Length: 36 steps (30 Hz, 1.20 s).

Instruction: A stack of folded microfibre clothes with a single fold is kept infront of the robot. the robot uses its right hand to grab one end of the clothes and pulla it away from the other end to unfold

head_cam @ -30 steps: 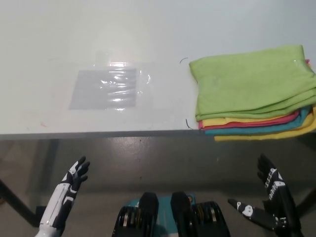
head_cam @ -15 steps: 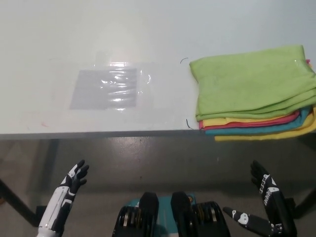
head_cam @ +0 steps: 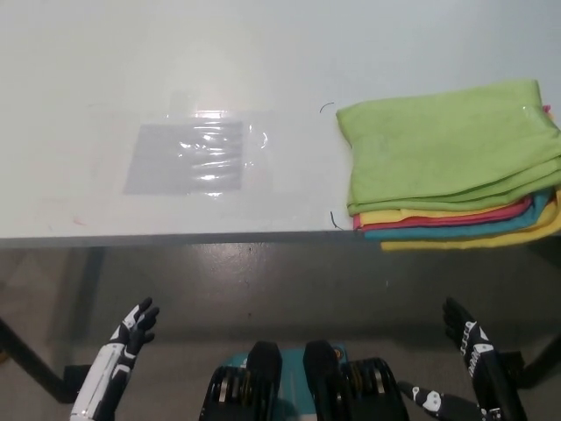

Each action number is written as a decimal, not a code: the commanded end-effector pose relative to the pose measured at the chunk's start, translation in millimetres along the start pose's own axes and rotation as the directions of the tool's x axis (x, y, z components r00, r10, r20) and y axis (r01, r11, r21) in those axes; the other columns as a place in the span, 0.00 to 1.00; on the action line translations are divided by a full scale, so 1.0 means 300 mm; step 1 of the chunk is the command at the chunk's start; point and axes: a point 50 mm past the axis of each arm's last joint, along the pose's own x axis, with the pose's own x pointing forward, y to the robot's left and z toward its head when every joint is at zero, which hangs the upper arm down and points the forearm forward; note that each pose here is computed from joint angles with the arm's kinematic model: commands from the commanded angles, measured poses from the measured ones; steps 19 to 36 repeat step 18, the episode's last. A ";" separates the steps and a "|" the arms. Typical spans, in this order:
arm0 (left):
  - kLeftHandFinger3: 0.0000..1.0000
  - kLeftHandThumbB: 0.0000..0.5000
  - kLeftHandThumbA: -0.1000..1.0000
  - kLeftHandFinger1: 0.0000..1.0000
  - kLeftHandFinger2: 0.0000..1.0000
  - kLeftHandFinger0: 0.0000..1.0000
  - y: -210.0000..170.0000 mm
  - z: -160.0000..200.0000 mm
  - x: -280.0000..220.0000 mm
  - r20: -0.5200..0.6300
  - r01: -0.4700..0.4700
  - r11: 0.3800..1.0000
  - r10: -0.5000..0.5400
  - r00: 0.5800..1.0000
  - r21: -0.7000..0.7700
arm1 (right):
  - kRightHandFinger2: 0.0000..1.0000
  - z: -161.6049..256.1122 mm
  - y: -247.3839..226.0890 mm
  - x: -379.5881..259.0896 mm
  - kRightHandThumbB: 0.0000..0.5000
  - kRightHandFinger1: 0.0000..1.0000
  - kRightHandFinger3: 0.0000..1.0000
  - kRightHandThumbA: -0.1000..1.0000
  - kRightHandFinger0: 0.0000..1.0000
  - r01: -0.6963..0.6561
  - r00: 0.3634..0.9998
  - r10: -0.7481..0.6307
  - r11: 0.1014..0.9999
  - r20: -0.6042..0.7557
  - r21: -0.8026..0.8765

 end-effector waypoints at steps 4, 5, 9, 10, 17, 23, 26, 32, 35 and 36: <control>1.00 0.70 0.98 1.00 1.00 1.00 0.005 0.016 -0.003 0.028 0.011 1.000 -0.012 1.000 0.008 | 1.00 0.022 0.000 -0.001 0.12 1.00 1.00 1.00 1.00 -0.028 0.999 0.029 0.999 0.018 -0.035; 1.00 0.69 0.98 1.00 1.00 1.00 0.006 0.017 -0.002 0.030 0.013 1.000 -0.013 0.999 0.007 | 1.00 0.021 0.000 -0.001 0.12 1.00 1.00 1.00 1.00 -0.027 0.999 0.028 0.999 0.019 -0.034; 1.00 0.69 0.97 1.00 1.00 1.00 0.011 0.026 0.013 0.036 0.016 1.000 -0.017 0.999 0.016 | 1.00 0.022 -0.002 0.009 0.14 1.00 1.00 1.00 1.00 -0.023 0.999 0.024 0.999 0.032 -0.035; 1.00 0.71 0.97 1.00 1.00 1.00 0.012 0.028 0.017 0.033 0.020 1.000 -0.021 0.999 0.015 | 1.00 0.024 -0.002 0.010 0.14 1.00 1.00 1.00 1.00 -0.021 0.999 0.022 0.999 0.031 -0.037; 1.00 0.71 0.96 1.00 1.00 1.00 0.016 0.036 0.037 0.036 0.022 1.000 -0.023 0.999 0.019 | 1.00 0.032 -0.002 0.025 0.11 1.00 1.00 1.00 1.00 -0.023 0.999 0.025 0.998 0.039 -0.059; 1.00 0.71 0.96 1.00 1.00 1.00 0.019 0.041 0.044 0.038 0.020 1.000 -0.021 0.999 0.023 | 1.00 0.035 -0.001 0.035 0.11 1.00 1.00 1.00 1.00 -0.023 0.999 0.026 0.998 0.041 -0.059; 1.00 0.71 0.96 1.00 1.00 1.00 0.019 0.041 0.044 0.038 0.020 1.000 -0.021 0.999 0.023 | 1.00 0.035 -0.001 0.035 0.11 1.00 1.00 1.00 1.00 -0.023 0.999 0.026 0.998 0.041 -0.059; 1.00 0.71 0.96 1.00 1.00 1.00 0.019 0.041 0.044 0.038 0.020 1.000 -0.021 0.999 0.023 | 1.00 0.035 -0.001 0.035 0.11 1.00 1.00 1.00 1.00 -0.023 0.999 0.026 0.998 0.041 -0.059; 1.00 0.71 0.96 1.00 1.00 1.00 0.019 0.041 0.044 0.038 0.020 1.000 -0.021 0.999 0.023 | 1.00 0.035 -0.001 0.035 0.11 1.00 1.00 1.00 1.00 -0.023 0.999 0.026 0.998 0.041 -0.059; 1.00 0.71 0.96 1.00 1.00 1.00 0.019 0.041 0.044 0.038 0.020 1.000 -0.021 0.999 0.023 | 1.00 0.035 -0.001 0.035 0.11 1.00 1.00 1.00 1.00 -0.023 0.999 0.026 0.998 0.041 -0.059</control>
